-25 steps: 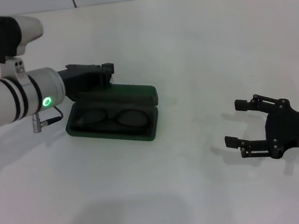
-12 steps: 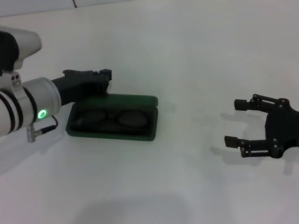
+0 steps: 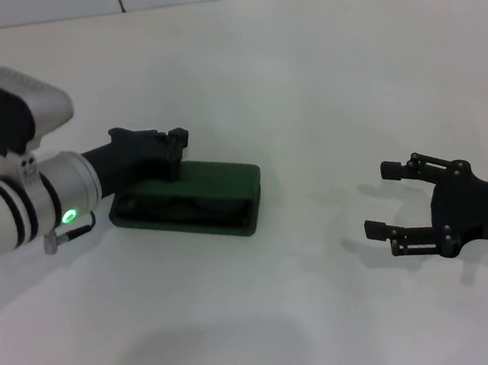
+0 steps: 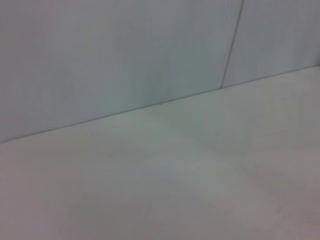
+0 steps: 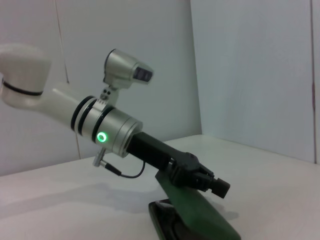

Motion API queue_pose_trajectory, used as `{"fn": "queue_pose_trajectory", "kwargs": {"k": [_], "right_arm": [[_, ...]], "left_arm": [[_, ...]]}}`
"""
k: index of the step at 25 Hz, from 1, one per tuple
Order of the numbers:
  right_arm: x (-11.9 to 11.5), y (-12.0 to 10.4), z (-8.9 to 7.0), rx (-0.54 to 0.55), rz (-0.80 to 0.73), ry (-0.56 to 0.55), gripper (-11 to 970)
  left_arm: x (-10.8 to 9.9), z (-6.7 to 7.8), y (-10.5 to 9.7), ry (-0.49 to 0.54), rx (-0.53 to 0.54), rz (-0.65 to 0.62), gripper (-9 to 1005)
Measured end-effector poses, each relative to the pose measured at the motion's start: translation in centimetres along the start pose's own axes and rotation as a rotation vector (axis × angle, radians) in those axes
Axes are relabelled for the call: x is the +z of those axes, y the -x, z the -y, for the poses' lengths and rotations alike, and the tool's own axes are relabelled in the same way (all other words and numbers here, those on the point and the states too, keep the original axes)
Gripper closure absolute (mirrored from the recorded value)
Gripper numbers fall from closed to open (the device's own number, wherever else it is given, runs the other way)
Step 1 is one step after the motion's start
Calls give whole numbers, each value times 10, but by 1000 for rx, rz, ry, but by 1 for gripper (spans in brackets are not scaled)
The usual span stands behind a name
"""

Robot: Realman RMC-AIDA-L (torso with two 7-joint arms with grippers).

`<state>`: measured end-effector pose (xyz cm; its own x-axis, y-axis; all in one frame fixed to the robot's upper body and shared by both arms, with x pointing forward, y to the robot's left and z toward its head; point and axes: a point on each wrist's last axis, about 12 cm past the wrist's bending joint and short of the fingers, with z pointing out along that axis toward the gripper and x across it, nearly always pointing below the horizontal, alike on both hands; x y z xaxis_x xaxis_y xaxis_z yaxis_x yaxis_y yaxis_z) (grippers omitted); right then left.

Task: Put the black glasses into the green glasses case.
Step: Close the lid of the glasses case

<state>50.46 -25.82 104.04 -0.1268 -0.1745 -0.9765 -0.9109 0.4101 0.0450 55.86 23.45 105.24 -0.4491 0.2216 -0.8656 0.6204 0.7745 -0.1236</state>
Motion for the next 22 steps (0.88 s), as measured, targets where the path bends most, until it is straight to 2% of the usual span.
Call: {"fn": "queue_pose_trajectory", "kwargs": {"k": [7, 22], "right_arm": [[0, 0, 0, 18, 0, 0, 87], [1, 3, 2, 35, 1, 4, 86]], "left_arm": [[-3, 2, -14, -26, 25, 76, 940], [-9, 6, -31, -50, 54, 144, 938]]}}
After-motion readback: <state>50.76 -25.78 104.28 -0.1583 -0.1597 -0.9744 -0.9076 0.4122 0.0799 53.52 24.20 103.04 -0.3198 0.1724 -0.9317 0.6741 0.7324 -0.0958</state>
